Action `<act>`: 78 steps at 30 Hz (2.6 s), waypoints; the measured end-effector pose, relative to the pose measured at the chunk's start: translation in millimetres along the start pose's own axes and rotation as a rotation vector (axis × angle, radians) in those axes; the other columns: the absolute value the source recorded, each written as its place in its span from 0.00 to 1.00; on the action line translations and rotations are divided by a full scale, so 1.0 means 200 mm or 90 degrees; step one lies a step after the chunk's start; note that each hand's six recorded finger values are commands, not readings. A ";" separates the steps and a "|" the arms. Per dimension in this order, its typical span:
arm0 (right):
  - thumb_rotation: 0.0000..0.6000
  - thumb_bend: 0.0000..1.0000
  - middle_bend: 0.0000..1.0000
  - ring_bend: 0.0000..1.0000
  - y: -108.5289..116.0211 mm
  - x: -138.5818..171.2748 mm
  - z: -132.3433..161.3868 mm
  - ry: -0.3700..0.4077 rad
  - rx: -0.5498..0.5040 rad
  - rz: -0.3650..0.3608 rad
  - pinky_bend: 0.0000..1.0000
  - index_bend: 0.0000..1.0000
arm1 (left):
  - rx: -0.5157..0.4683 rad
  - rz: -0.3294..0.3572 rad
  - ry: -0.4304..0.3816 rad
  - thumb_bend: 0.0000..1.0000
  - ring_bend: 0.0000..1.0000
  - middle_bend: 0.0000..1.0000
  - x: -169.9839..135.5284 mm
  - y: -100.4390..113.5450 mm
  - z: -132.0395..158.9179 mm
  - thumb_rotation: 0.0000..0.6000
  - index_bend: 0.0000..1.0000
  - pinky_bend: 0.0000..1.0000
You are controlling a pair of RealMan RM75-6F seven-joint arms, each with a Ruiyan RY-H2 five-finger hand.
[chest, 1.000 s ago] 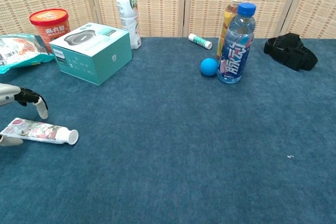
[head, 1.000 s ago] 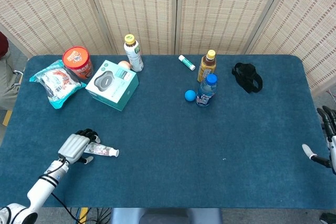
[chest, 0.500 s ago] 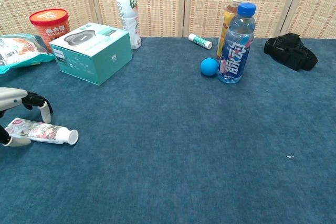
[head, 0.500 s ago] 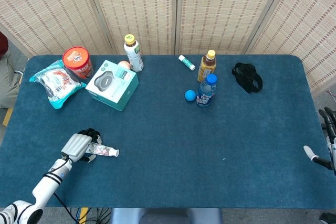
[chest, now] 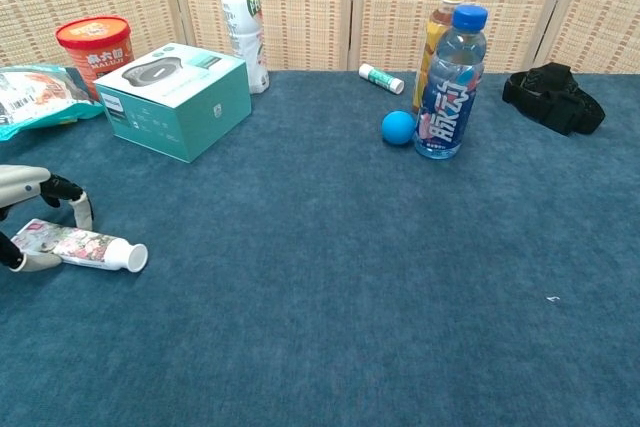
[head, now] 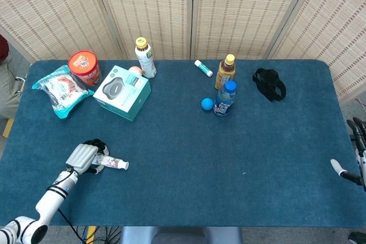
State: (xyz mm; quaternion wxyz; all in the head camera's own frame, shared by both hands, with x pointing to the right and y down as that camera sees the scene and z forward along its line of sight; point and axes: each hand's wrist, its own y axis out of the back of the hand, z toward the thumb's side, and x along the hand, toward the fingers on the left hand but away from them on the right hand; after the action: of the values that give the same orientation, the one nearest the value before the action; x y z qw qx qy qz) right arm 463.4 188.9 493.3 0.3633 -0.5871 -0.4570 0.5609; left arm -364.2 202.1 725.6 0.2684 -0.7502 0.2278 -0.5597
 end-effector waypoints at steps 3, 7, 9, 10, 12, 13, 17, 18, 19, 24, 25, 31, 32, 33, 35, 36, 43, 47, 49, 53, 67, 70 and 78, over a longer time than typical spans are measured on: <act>1.00 0.15 0.07 0.00 0.00 0.00 0.00 -0.001 0.000 -0.001 0.08 0.05 | -0.009 0.008 -0.004 0.33 0.25 0.40 0.00 0.00 0.00 1.00 0.52 0.18; 1.00 0.15 0.07 0.00 0.00 0.00 0.00 -0.001 0.000 -0.001 0.08 0.05 | -0.020 0.021 -0.010 0.35 0.33 0.48 0.01 0.01 0.00 1.00 0.56 0.22; 1.00 0.15 0.07 0.00 0.01 0.00 0.00 0.000 0.000 -0.001 0.08 0.05 | -0.025 0.028 -0.014 0.36 0.35 0.51 0.02 0.02 0.00 1.00 0.57 0.24; 1.00 0.15 0.07 0.00 0.01 0.00 0.00 0.001 0.000 -0.001 0.08 0.05 | -0.027 0.031 -0.017 0.36 0.37 0.53 0.02 0.02 0.00 1.00 0.58 0.26; 1.00 0.16 0.07 0.00 0.01 0.00 0.01 0.003 0.000 -0.001 0.08 0.05 | -0.032 0.036 -0.022 0.36 0.40 0.56 0.02 0.04 0.00 1.00 0.59 0.28; 1.00 0.15 0.07 0.00 0.01 0.00 0.01 0.004 0.000 -0.002 0.08 0.05 | -0.036 0.039 -0.024 0.37 0.42 0.58 0.02 0.05 0.00 1.00 0.60 0.30; 1.00 0.15 0.07 0.00 0.02 0.00 0.02 0.013 0.001 -0.003 0.08 0.05 | -0.062 0.057 -0.036 0.39 0.47 0.63 0.02 0.10 0.00 1.00 0.62 0.34; 1.00 0.15 0.07 0.00 0.02 -0.01 0.03 0.017 0.001 -0.003 0.08 0.05 | -0.068 0.061 -0.039 0.40 0.48 0.64 0.02 0.12 0.00 1.00 0.63 0.36; 1.00 0.15 0.07 0.00 0.02 -0.01 0.04 0.022 0.002 -0.003 0.08 0.05 | -0.075 0.066 -0.042 0.41 0.49 0.65 0.02 0.14 0.00 1.00 0.63 0.37; 1.00 0.15 0.07 0.00 0.02 -0.04 0.11 0.060 0.004 0.006 0.08 0.05 | -0.106 0.087 -0.070 0.44 0.53 0.68 0.01 0.28 0.01 1.00 0.65 0.41; 1.00 0.15 0.08 0.00 0.02 -0.06 0.14 0.074 0.004 0.007 0.08 0.05 | -0.111 0.089 -0.076 0.44 0.53 0.69 0.01 0.31 0.02 1.00 0.65 0.41; 1.00 0.16 0.15 0.02 0.03 -0.14 0.34 0.167 0.000 0.008 0.13 0.11 | -0.141 0.091 -0.119 0.45 0.55 0.70 0.01 0.47 0.09 1.00 0.65 0.44; 1.00 0.16 0.16 0.03 0.03 -0.16 0.37 0.182 0.001 0.008 0.14 0.13 | -0.149 0.090 -0.127 0.45 0.55 0.70 0.01 0.50 0.10 1.00 0.65 0.44; 1.00 0.16 0.17 0.04 0.04 -0.17 0.41 0.198 0.000 0.008 0.15 0.13 | -0.155 0.087 -0.133 0.45 0.56 0.70 0.01 0.51 0.12 1.00 0.65 0.44; 1.00 0.18 0.19 0.06 0.04 -0.21 0.50 0.235 -0.001 0.008 0.17 0.16 | -0.174 0.080 -0.149 0.45 0.56 0.71 0.01 0.54 0.15 1.00 0.65 0.44; 1.00 0.19 0.19 0.06 0.04 -0.22 0.53 0.250 -0.002 0.009 0.18 0.16 | -0.181 0.076 -0.156 0.45 0.56 0.71 0.02 0.55 0.17 1.00 0.65 0.45; 1.00 0.21 0.21 0.07 0.02 -0.31 0.83 0.362 -0.012 0.037 0.18 0.20 | -0.230 0.048 -0.211 0.46 0.56 0.71 0.03 0.63 0.30 1.00 0.65 0.45; 1.00 0.22 0.21 0.07 0.00 -0.34 0.98 0.411 -0.017 0.058 0.18 0.21 | -0.246 0.039 -0.243 0.46 0.56 0.72 0.05 0.69 0.38 1.00 0.65 0.45; 1.00 0.23 0.21 0.07 -0.02 -0.35 1.06 0.433 -0.022 0.068 0.18 0.22 | -0.253 0.036 -0.251 0.46 0.57 0.72 0.05 0.71 0.40 1.00 0.65 0.44; 1.00 0.25 0.21 0.07 -0.07 -0.37 1.19 0.469 -0.026 0.083 0.18 0.25 | -0.283 0.027 -0.267 0.47 0.57 0.73 0.07 0.74 0.45 1.00 0.66 0.44; 1.00 0.29 0.21 0.06 -0.20 -0.40 1.56 0.543 -0.009 0.095 0.11 0.34 | -0.313 0.007 -0.284 0.47 0.57 0.73 0.11 0.78 0.53 1.00 0.66 0.45; 1.00 0.28 0.21 0.06 -0.23 -0.40 1.61 0.550 -0.010 0.094 0.11 0.34 | -0.321 0.005 -0.282 0.47 0.57 0.73 0.12 0.79 0.53 1.00 0.66 0.45; 1.00 0.28 0.21 0.05 -0.31 -0.40 1.72 0.569 -0.002 0.100 0.11 0.34 | -0.332 0.003 -0.280 0.48 0.59 0.74 0.14 0.81 0.55 1.00 0.67 0.46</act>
State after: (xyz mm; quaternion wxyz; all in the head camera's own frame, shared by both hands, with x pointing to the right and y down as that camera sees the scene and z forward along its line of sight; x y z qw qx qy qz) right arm 118.1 103.1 540.6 0.4802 -0.8050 -0.2103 0.2778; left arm -257.2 78.9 614.8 0.1117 -0.8957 0.3017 -0.3070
